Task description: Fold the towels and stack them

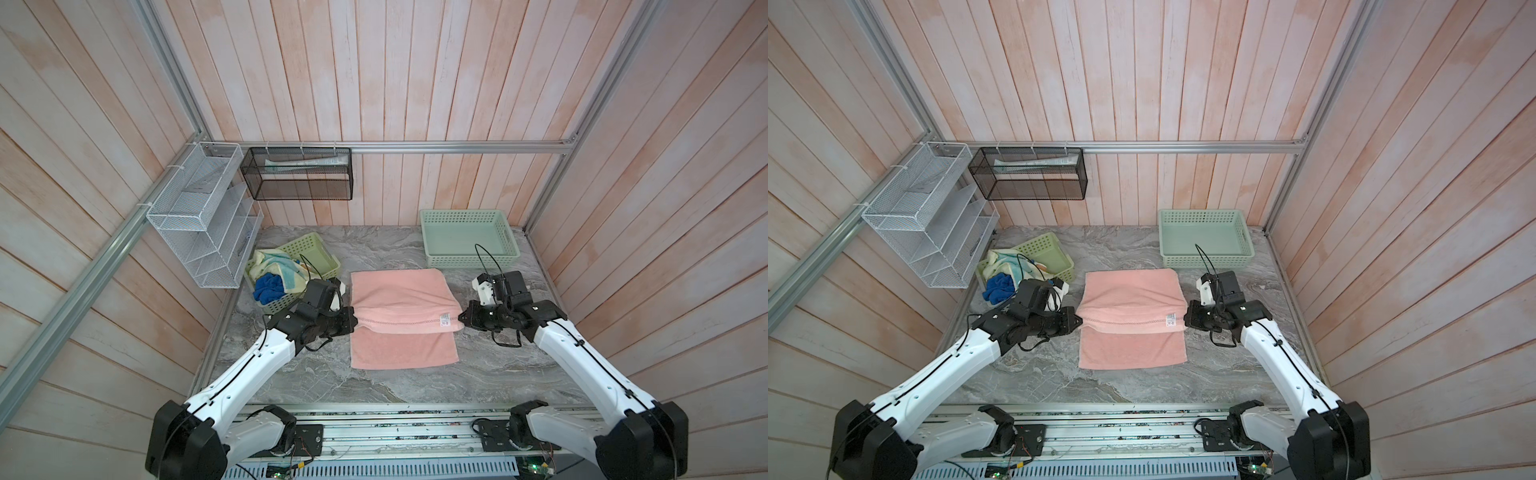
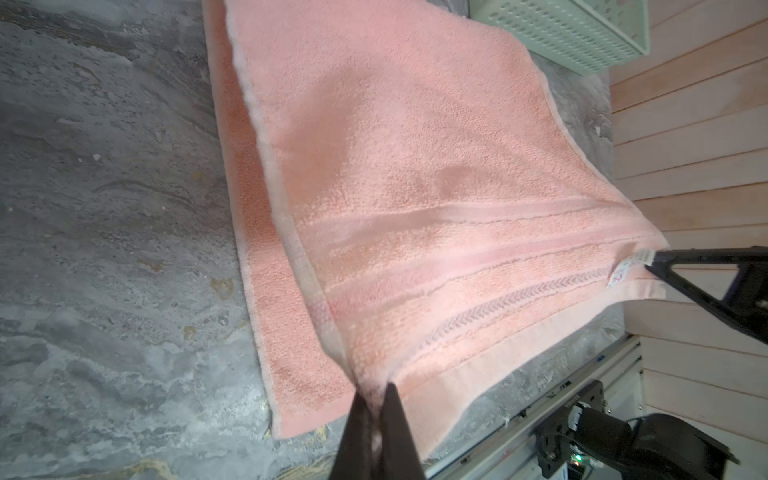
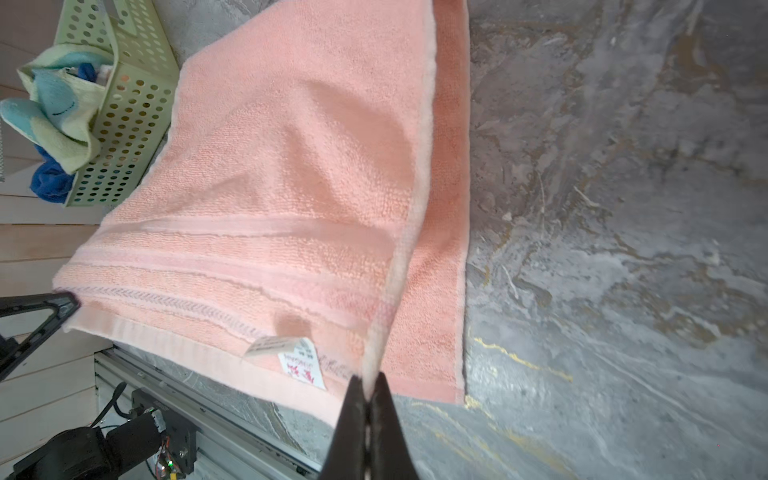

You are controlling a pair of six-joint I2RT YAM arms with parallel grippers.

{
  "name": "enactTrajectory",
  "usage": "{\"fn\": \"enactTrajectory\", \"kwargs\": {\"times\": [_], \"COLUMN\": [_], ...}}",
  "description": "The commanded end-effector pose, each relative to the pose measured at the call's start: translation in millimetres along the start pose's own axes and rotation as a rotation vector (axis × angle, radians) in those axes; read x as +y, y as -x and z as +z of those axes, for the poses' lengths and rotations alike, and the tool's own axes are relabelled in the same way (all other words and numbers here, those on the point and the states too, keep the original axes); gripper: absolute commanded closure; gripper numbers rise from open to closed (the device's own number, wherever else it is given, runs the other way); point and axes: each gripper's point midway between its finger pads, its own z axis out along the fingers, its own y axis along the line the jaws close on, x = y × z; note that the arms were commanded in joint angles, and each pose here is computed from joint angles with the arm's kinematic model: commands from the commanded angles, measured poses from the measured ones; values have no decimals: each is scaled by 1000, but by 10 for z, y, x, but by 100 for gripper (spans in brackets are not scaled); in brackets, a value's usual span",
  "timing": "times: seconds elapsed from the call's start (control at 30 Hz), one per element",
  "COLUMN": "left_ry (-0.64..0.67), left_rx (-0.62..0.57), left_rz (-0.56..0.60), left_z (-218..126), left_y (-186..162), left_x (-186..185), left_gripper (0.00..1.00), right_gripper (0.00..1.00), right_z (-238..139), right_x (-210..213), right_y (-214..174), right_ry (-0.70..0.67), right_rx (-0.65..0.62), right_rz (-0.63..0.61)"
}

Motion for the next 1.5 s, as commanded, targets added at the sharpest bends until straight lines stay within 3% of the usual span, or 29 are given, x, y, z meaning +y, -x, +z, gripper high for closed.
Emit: {"fn": "enactTrajectory", "kwargs": {"times": [0.0,0.23,0.67,0.7,0.77,0.8,0.87,0.93,1.13,1.3,1.47], "left_ry": [27,-2,31,47,89,119,175,217,170,114,129], "left_rx": [100,167,244,249,254,245,209,158,122,191,302], "left_rz": [-76,-177,-198,-199,-193,-188,-165,-144,-91,-45,-35], "left_z": [129,400,550,540,486,446,322,195,277,670,952], "left_y": [-438,-856,-1075,-1087,-1087,-1059,-944,-802,-577,-634,-936], "left_x": [182,406,541,566,611,639,664,665,485,273,269], "left_gripper": [100,100,100,94,73,65,56,54,57,57,57], "right_gripper": [100,100,100,95,69,63,56,54,56,69,84], "right_z": [116,538,675,669,632,600,484,360,350,741,1045], "right_x": [-327,-508,-613,-624,-633,-618,-579,-539,-350,-113,-62], "right_y": [-449,-890,-947,-931,-902,-864,-731,-572,-298,-480,-830], "right_ry": [-91,-41,-93,-102,-124,-132,-156,-182,-147,-93,-74], "right_rx": [108,235,285,280,275,267,231,183,118,205,302], "right_rz": [79,143,143,144,145,140,121,94,43,-11,-28]}}
